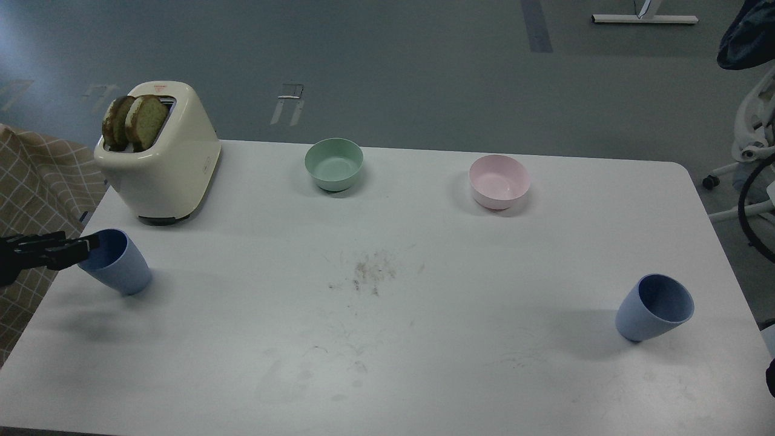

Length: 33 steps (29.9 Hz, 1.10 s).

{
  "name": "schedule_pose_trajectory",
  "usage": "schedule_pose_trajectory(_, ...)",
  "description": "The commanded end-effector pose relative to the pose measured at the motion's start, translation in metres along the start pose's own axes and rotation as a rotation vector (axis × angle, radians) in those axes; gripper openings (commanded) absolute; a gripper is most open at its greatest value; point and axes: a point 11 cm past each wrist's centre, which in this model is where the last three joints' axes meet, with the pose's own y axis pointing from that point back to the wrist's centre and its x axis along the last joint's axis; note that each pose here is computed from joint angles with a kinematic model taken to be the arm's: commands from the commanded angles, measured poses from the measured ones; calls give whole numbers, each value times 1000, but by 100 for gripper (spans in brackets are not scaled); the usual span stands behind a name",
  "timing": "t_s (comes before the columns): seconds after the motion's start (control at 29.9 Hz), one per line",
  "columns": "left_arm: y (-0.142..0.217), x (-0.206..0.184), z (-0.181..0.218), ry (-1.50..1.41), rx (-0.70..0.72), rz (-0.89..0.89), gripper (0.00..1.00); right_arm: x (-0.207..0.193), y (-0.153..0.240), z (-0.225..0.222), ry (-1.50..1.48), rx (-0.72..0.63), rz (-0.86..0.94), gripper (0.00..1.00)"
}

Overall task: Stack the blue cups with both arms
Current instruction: 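Grasp the blue cup near the toaster with the left gripper, then carry the blue cup to the table center and set it upright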

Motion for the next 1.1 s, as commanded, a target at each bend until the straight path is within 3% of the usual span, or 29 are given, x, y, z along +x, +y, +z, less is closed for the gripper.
schedule_pose_trajectory(0.0,-2,-1,1,-2,-3,1,48,1,0,0,0,-1,2,100)
schedule_pose_trajectory(0.3,-9,-7,3,5,-8,-6,44,4,3,5,0,-12,11,100)
schedule_pose_trajectory(0.37,-9,-7,3,2,-8,-7,26,6,4,6,-1,-14,15,100)
schedule_pose_trajectory(0.47,-8,-8,2,-1,-4,-10,7,8,4,7,-3,-17,20,100)
schedule_pose_trajectory(0.53,-8,-8,2,-3,-5,-11,2,9,4,8,-5,-18,24,100)
schedule_pose_trajectory(0.77,-8,12,26,-28,-76,22,0,12,6,11,-7,-28,33,100)
schedule_pose_trajectory(0.87,5,48,27,-77,-73,78,0,18,7,16,-14,-37,52,100)
schedule_pose_trajectory(0.94,5,86,52,-168,-126,129,0,19,7,15,-12,-31,55,100)
schedule_pose_trajectory(1.07,1,126,90,-276,-187,124,0,21,8,13,-5,-30,56,100)
